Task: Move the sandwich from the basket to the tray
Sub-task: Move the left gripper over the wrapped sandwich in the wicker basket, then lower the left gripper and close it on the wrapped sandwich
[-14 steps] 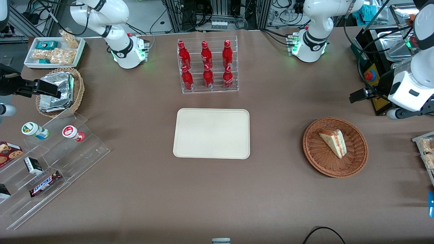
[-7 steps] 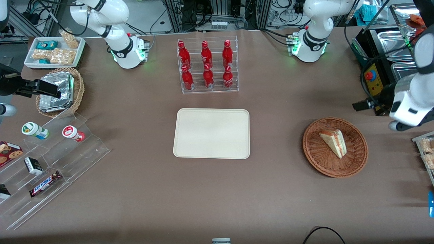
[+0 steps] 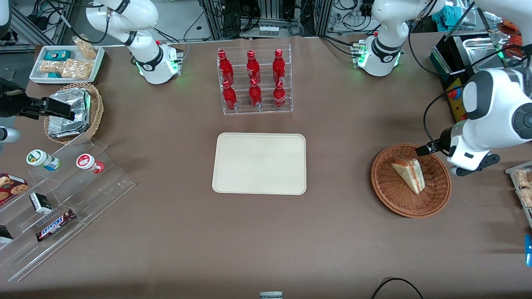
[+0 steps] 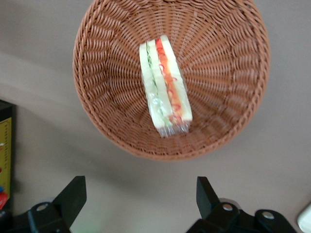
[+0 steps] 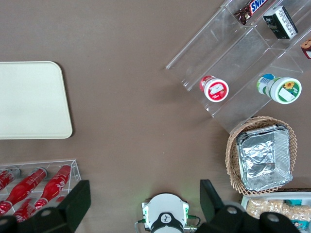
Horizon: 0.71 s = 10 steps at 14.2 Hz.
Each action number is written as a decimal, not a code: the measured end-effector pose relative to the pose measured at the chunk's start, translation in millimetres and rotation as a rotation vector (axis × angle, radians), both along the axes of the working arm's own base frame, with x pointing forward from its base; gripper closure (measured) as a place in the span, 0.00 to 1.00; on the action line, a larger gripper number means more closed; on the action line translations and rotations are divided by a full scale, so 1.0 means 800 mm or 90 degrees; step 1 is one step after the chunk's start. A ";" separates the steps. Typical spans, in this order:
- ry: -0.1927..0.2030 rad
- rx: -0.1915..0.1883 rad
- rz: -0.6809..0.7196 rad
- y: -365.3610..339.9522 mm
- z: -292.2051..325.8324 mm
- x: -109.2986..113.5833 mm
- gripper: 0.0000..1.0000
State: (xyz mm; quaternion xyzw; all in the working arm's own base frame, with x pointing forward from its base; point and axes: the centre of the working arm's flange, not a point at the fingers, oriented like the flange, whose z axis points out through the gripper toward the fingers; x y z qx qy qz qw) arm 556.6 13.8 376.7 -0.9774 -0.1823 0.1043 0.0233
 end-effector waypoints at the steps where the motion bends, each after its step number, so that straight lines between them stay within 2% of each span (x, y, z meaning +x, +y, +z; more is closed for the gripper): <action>1: -0.011 0.000 0.004 0.004 -0.012 -0.003 0.00; 6: -0.084 0.004 0.040 0.009 -0.067 -0.018 0.00; 10: -0.108 0.001 0.043 0.008 -0.091 -0.022 0.00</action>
